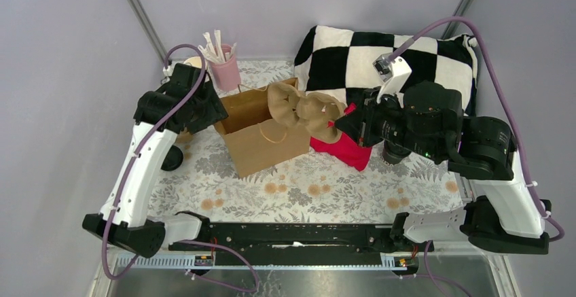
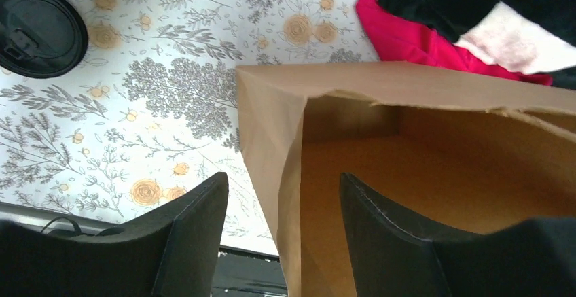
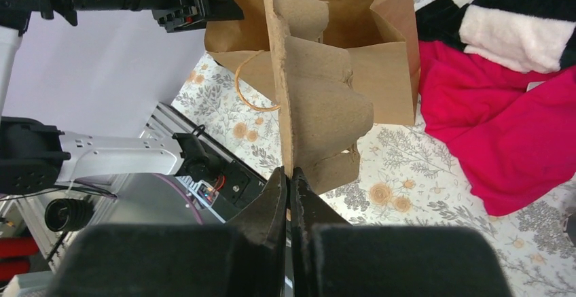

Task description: Pack the takeout coffee

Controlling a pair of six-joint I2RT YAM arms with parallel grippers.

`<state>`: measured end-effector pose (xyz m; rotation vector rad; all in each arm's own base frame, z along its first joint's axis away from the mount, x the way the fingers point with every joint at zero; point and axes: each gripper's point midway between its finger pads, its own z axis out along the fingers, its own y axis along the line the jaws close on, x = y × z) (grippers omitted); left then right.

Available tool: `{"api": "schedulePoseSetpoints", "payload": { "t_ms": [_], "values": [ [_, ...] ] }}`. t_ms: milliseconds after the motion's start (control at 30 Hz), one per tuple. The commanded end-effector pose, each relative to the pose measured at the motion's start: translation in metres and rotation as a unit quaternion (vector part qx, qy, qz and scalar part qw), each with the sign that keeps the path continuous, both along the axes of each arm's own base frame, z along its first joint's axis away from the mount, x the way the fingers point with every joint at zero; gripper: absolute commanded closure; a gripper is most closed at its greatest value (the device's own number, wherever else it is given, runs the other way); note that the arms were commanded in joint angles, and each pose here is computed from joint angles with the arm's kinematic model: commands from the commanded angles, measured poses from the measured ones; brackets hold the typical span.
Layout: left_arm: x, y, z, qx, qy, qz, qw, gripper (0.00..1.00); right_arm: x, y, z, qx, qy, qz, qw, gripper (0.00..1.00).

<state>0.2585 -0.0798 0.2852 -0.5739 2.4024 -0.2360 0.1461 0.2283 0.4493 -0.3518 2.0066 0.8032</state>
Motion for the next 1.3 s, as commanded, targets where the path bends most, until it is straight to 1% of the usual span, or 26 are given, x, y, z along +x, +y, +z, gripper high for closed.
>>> {"api": "schedulePoseSetpoints", "payload": {
  "t_ms": [0,133,200,333,400,533,667,800,967,1133,1200,1267],
  "values": [
    [0.013,0.01,0.011,0.03,-0.013,0.019,0.999,0.39,0.006,0.0,0.013,-0.007,-0.036,0.004,0.999,1.0],
    [0.031,0.01,0.017,0.049,-0.027,0.012,0.998,0.56,0.006,0.004,0.012,-0.036,-0.04,0.02,0.998,1.0],
    [0.04,0.006,0.023,0.049,-0.04,-0.002,0.998,0.68,0.006,0.004,0.012,-0.045,-0.042,0.025,0.998,1.0],
    [0.049,0.002,0.032,0.061,-0.049,-0.029,0.996,0.94,0.003,0.004,0.017,-0.038,-0.036,0.028,0.998,1.0],
    [0.052,-0.001,0.04,0.063,-0.064,-0.044,0.995,1.0,-0.003,0.007,0.015,-0.023,-0.017,0.036,0.999,1.0],
    [0.053,-0.014,0.056,0.046,-0.111,-0.078,0.99,1.0,-0.021,0.024,-0.005,-0.007,0.05,0.07,0.996,1.0],
    [0.046,-0.03,0.062,0.007,-0.151,-0.108,0.983,1.0,-0.025,0.03,-0.02,0.0,0.099,0.057,0.993,1.0],
    [0.031,-0.035,0.057,-0.019,-0.17,-0.12,0.978,1.0,-0.021,0.038,-0.024,0.016,0.113,0.043,0.992,1.0],
    [0.017,-0.035,0.06,-0.034,-0.201,-0.128,0.971,1.0,-0.015,0.037,-0.013,0.054,0.138,-0.007,0.989,1.0],
    [0.01,-0.032,0.055,-0.038,-0.213,-0.127,0.968,1.0,-0.013,0.044,0.023,0.117,0.144,-0.01,0.983,1.0],
    [0.008,-0.031,0.053,-0.037,-0.213,-0.126,0.968,1.0,-0.012,0.046,0.024,0.113,0.149,-0.012,0.982,1.0],
    [0.007,-0.031,0.051,-0.038,-0.214,-0.126,0.968,1.0,-0.013,0.052,0.013,0.098,0.161,-0.006,0.982,1.0]
  ]
}}
